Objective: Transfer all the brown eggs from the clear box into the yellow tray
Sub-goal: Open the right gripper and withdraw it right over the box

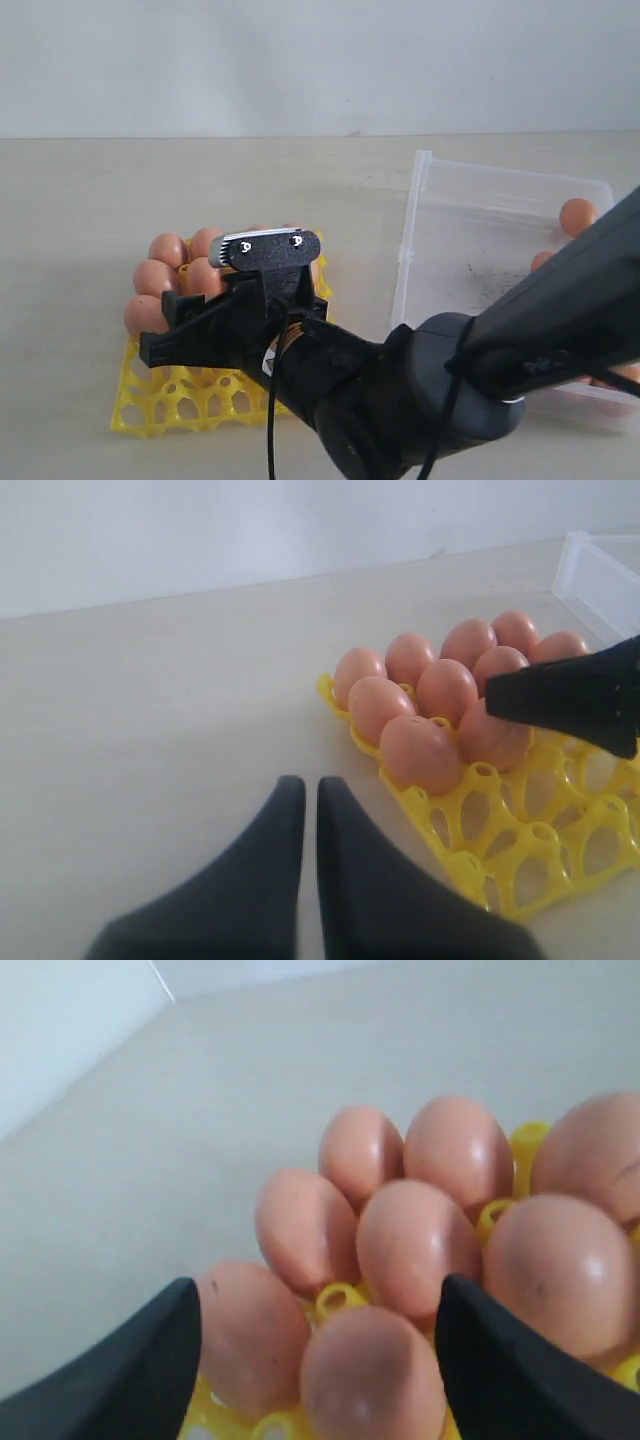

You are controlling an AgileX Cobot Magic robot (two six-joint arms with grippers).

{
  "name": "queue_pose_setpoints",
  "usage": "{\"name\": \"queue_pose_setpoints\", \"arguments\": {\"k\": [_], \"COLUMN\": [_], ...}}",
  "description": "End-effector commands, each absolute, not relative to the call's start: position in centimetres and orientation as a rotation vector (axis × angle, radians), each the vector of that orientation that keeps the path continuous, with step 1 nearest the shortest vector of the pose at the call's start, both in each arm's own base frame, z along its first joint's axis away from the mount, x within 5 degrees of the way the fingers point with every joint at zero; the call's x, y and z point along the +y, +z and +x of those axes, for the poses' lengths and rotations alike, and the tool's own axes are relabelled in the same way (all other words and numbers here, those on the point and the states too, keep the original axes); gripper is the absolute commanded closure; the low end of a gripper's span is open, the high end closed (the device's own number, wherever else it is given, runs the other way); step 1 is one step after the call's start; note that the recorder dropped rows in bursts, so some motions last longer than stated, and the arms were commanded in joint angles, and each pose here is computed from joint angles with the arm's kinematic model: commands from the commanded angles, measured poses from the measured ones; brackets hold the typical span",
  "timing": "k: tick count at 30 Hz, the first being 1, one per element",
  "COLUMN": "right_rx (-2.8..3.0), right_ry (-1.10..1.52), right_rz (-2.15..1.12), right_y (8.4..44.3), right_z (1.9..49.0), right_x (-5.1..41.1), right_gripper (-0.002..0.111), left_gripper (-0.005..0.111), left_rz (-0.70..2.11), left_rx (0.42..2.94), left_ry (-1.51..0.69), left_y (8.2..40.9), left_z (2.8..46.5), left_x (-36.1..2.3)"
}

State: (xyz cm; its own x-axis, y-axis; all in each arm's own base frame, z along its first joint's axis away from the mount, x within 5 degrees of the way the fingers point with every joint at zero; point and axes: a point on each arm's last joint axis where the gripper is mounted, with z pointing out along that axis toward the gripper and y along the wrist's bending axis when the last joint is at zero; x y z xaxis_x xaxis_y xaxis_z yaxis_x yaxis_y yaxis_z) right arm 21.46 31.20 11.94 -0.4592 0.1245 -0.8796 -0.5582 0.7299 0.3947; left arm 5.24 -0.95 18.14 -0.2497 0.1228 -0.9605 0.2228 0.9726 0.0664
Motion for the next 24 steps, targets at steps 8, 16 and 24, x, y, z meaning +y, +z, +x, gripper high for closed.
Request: {"name": "queue_pose_setpoints", "arguments": {"k": [8,16,24], "right_rx": [1.389,1.463,1.435], "right_ry": [0.415,0.191,0.157], "right_rz": [-0.518,-0.366,-0.369], "right_y": [20.1,20.8,21.6], "right_z": [17.5,17.0,16.9], "right_x": [21.5,17.1,16.7], "right_gripper": [0.052,0.052,0.052], "left_gripper": [0.103,0.103,0.103], "left_rz": [0.251,0.251,0.251], "left_rx": [1.825,1.825,1.825], "left_ry": [-0.104,-0.104,-0.104], "left_y": [18.1,18.1,18.1], "left_z": [5.2,5.2,5.2], "left_x": [-1.0,-1.0,-1.0]}}
